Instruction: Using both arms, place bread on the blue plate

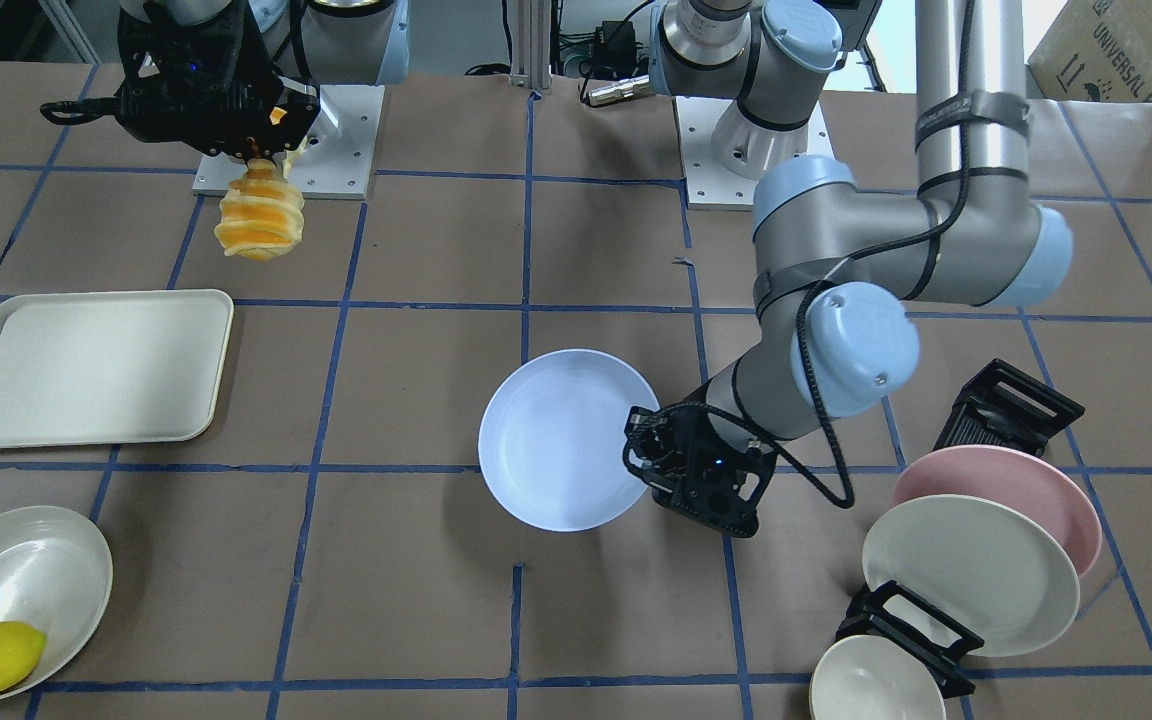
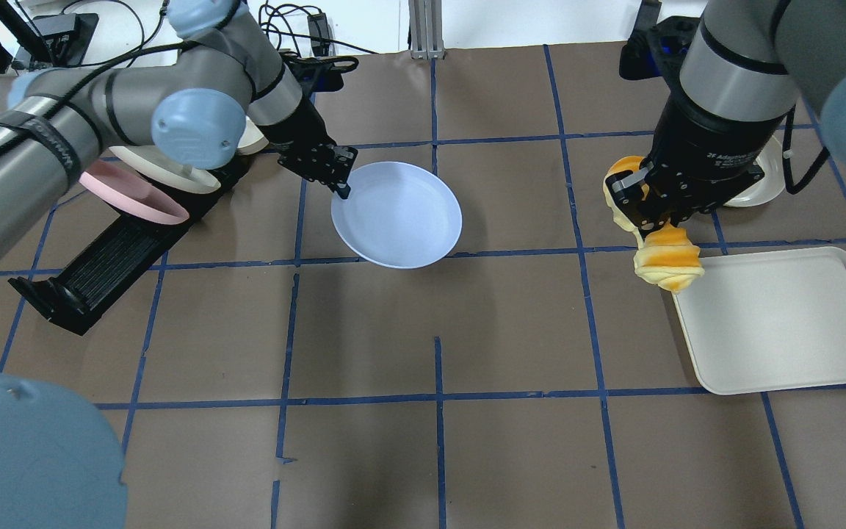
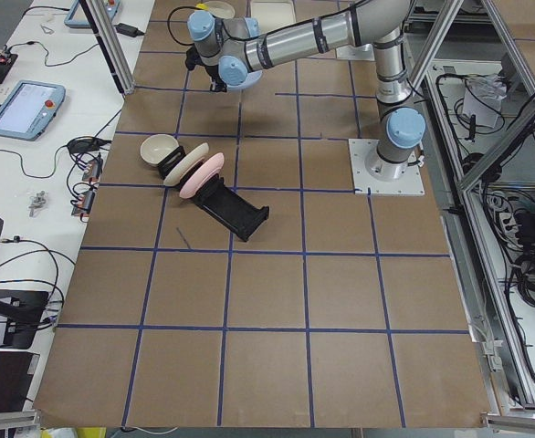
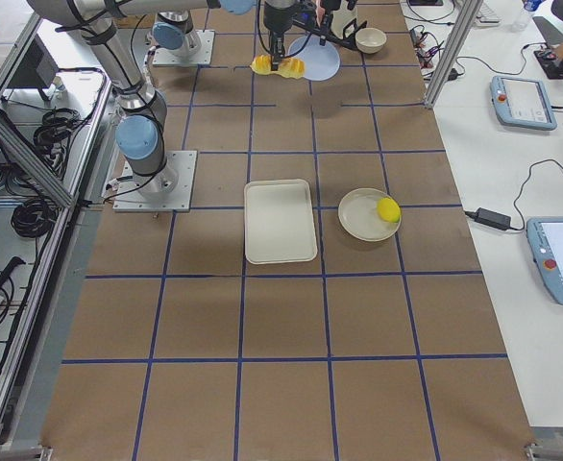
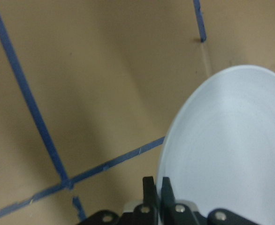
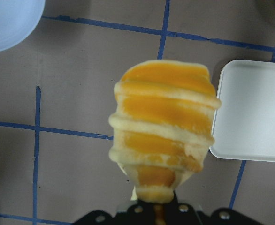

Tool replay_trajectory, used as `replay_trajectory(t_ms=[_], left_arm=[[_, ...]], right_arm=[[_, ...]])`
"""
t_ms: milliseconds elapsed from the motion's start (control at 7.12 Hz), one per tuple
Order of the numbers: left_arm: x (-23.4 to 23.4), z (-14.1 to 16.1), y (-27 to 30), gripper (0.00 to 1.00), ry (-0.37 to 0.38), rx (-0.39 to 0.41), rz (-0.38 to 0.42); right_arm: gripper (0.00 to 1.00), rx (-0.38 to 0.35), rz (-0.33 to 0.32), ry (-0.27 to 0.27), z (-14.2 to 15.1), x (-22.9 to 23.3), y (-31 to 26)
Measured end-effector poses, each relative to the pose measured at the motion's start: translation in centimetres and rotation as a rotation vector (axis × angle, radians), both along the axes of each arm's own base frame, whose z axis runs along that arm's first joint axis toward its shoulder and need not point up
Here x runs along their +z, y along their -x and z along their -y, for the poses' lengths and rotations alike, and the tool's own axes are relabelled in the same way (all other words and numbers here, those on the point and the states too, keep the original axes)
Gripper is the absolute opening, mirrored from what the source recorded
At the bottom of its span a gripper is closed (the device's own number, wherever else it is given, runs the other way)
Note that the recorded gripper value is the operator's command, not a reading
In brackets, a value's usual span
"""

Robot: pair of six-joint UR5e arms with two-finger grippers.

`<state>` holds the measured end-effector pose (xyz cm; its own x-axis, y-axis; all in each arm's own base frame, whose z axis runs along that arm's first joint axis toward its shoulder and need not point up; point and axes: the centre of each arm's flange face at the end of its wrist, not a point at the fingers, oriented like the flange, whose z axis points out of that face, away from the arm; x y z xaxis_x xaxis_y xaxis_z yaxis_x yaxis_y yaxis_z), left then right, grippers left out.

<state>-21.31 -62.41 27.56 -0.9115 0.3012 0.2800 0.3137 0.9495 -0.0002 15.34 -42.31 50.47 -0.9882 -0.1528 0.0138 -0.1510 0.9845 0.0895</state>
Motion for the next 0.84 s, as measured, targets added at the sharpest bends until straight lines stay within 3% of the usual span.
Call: replay_trajectory(t_ms=[281, 421, 562, 843], left_arm=[[-4.3, -0.8, 3.0, 0.16, 0.026, -0.002, 0.002], [-5.5, -1.3, 3.5, 0.47, 0.046, 0.012, -0.001], [-6.1, -1.8, 3.7, 0.99, 0.056, 0.029, -0.001], [-5.4, -1.8, 2.8, 1.0, 0.07, 0.052, 0.003]], right_arm=[[0.01, 0.003, 0.001, 0.002, 0.1, -0.2, 0.0], [0.01, 0.0, 0.002, 0.005, 0.4, -0.7, 0.0], [0.01, -0.011, 0.004, 0.013, 1.2, -1.8, -0.1], [0.01, -0.035, 0.009, 0.027, 3.1, -4.2, -0.7]])
